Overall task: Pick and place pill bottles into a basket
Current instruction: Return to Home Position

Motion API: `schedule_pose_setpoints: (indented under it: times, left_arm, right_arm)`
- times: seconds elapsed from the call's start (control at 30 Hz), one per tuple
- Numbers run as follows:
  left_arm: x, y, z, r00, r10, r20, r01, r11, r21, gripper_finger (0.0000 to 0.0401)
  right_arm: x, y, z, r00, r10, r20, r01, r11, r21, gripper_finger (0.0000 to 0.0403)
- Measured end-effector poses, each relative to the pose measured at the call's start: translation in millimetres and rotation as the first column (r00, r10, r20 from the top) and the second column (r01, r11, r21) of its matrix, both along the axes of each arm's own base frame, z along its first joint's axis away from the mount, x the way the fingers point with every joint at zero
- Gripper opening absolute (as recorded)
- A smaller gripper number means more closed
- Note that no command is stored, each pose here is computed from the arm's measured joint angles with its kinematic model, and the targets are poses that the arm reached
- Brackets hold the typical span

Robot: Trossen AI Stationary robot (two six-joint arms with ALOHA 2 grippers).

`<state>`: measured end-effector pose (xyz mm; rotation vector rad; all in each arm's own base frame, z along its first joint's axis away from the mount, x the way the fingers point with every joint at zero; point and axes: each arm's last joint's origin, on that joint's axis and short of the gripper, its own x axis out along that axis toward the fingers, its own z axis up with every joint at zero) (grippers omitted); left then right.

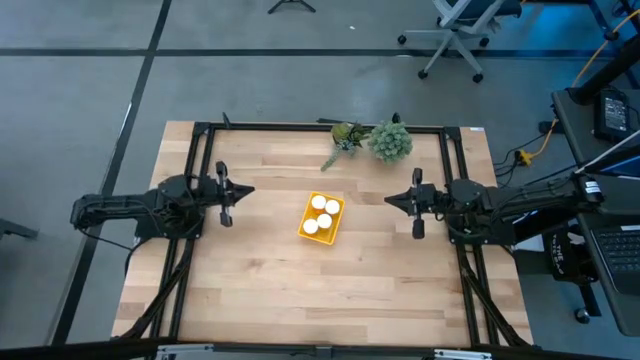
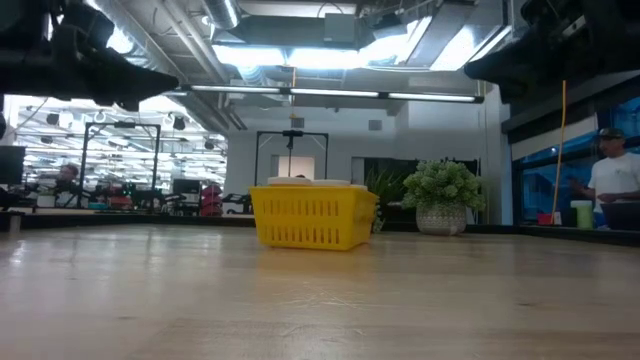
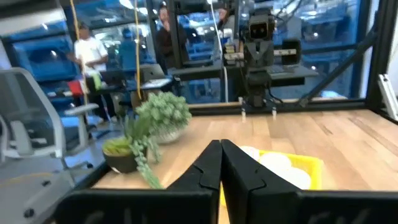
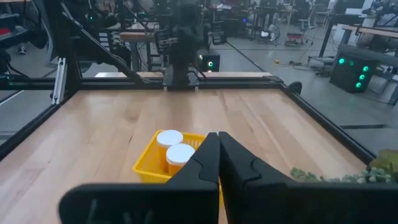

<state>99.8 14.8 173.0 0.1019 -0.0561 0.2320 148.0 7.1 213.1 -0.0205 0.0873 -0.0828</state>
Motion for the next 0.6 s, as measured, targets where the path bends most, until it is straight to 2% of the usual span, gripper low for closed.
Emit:
schedule_pose_setpoints:
  times: [0.2, 0.33, 0.47, 0.6]
  left_arm:
    - [-2.3, 0.4, 6.9, 0.999, 0.026, 0.028, -0.027, 0.998, 0.048, 0.0002]
    - [-3.7, 0.8, 2.5, 0.999, 0.045, -0.015, -0.045, 0.998, 0.045, 0.0001]
    - [-5.2, 1.4, -1.2, 0.996, 0.072, -0.045, -0.071, 0.997, 0.027, 0.0002]
    - [-5.2, 1.7, -1.4, 0.996, 0.080, -0.047, -0.079, 0.997, 0.027, 0.0002]
  right_arm:
    - [-0.2, 0.0, -1.4, 1.000, 0.000, -0.016, 0.000, 1.000, -0.001, 0.0000]
    - [-3.2, -1.4, -0.2, 1.000, 0.001, -0.014, -0.001, 1.000, -0.022, 0.0000]
    - [-13.0, -4.3, 1.7, 1.000, 0.017, -0.014, -0.017, 1.000, -0.017, 0.0000]
    - [-29.1, -8.5, 6.3, 1.000, -0.014, 0.020, 0.014, 1.000, 0.016, 0.0000]
